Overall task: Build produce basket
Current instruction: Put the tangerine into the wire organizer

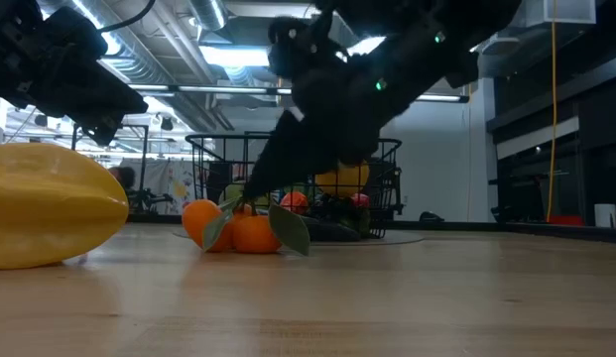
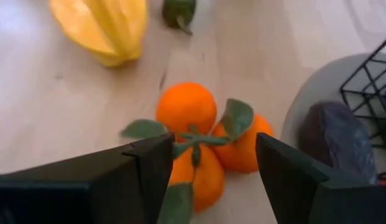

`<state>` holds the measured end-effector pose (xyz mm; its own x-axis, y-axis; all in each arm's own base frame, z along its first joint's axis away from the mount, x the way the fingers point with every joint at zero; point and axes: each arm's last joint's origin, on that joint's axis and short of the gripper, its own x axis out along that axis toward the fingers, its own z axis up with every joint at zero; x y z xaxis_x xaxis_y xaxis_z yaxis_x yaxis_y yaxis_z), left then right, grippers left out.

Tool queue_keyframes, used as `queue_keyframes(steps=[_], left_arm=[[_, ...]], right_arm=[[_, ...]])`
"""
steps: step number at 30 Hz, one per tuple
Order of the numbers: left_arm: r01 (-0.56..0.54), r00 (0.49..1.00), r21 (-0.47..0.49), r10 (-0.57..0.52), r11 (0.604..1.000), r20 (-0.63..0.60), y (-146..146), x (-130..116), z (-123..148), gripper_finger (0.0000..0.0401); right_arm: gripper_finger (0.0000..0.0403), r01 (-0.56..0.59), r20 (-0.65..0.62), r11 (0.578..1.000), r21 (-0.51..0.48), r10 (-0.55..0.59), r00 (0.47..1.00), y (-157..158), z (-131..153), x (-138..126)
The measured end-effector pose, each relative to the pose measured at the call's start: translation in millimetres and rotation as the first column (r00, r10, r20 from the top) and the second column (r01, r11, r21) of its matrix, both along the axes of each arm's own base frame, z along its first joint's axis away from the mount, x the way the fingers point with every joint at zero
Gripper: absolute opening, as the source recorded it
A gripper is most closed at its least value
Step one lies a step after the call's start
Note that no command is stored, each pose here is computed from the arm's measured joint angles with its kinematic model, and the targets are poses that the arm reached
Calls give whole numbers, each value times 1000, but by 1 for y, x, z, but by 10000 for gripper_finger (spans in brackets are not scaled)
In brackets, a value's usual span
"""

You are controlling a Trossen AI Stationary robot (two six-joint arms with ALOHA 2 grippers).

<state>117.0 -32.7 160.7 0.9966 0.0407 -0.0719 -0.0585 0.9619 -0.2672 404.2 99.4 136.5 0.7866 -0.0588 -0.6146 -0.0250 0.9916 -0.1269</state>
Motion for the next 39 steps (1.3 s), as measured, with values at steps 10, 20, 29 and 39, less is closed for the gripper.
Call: queue_keyframes(steps=[10,20,29,39], left_arm=[[0,1000,0,0,1000,0,0,0,0,41],[0,1000,0,0,1000,0,0,0,0,41],[0,1000,0,0,1000,0,0,0,0,41],[1,1000,1,-1,1000,-3,0,0,0,41]], right_arm=[[213,28,11,999,26,-28,1000,1,-15,4],[106,86,-1,992,96,-87,996,1,-16,4],[4,100,19,987,125,-103,994,3,-14,4],[1,-31,125,998,51,25,992,31,33,18]])
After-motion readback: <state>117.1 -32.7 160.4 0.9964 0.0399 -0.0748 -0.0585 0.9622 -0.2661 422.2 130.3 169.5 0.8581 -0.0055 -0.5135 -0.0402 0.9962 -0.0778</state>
